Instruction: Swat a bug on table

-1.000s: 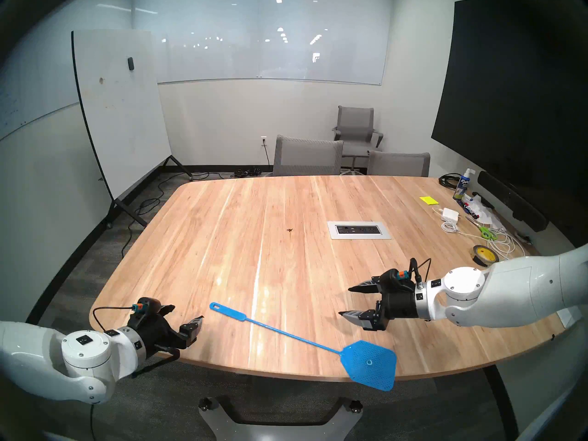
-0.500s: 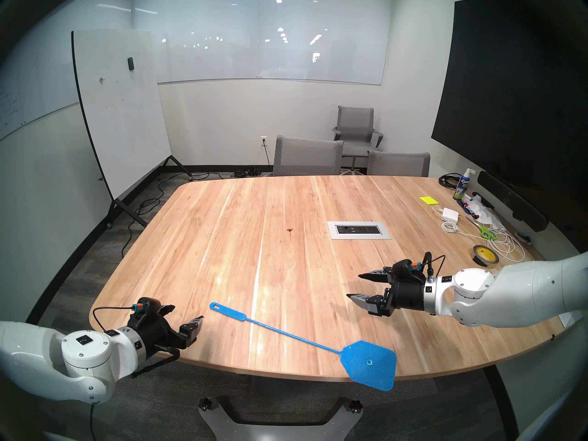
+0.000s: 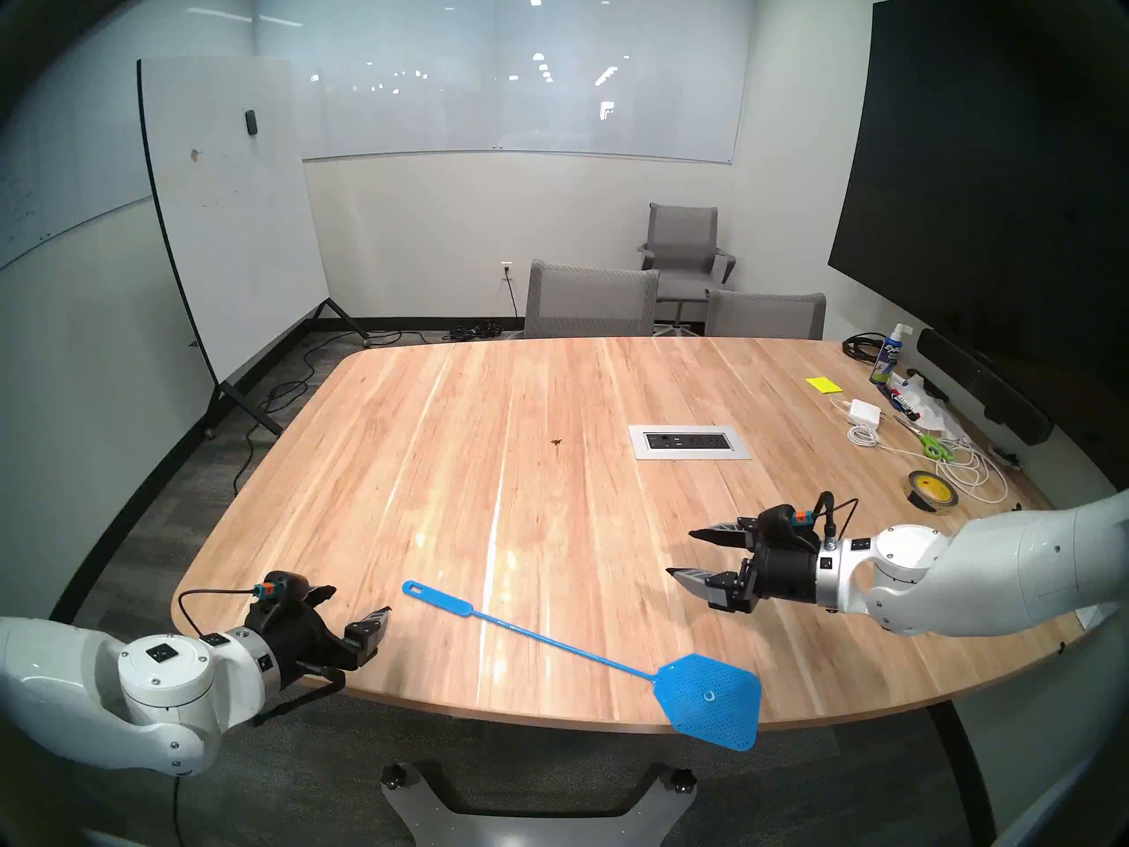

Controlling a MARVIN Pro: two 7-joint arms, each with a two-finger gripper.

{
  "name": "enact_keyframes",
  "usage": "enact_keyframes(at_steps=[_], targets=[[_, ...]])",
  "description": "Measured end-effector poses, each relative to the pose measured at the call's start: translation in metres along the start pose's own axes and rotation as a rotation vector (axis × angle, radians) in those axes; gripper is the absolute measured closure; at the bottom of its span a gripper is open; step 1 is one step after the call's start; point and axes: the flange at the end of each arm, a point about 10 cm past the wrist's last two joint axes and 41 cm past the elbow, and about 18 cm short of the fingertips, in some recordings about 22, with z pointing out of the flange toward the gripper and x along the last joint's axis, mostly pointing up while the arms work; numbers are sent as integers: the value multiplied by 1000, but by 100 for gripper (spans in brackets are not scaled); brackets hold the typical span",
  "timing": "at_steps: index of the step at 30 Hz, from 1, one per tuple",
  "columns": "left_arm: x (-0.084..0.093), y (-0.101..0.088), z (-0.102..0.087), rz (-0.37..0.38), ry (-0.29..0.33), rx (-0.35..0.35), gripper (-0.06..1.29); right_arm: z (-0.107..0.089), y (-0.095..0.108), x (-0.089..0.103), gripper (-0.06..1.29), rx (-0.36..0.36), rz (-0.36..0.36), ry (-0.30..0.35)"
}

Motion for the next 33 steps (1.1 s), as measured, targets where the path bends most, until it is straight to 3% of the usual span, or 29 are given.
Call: enact_keyframes(at_steps=[15,33], targets=[[0,0,0,0,0,0,2,1,-1,2,2,-1,-4,8],[0,0,0,0,0,0,2,14,0,4,2,-152,-18,-2]])
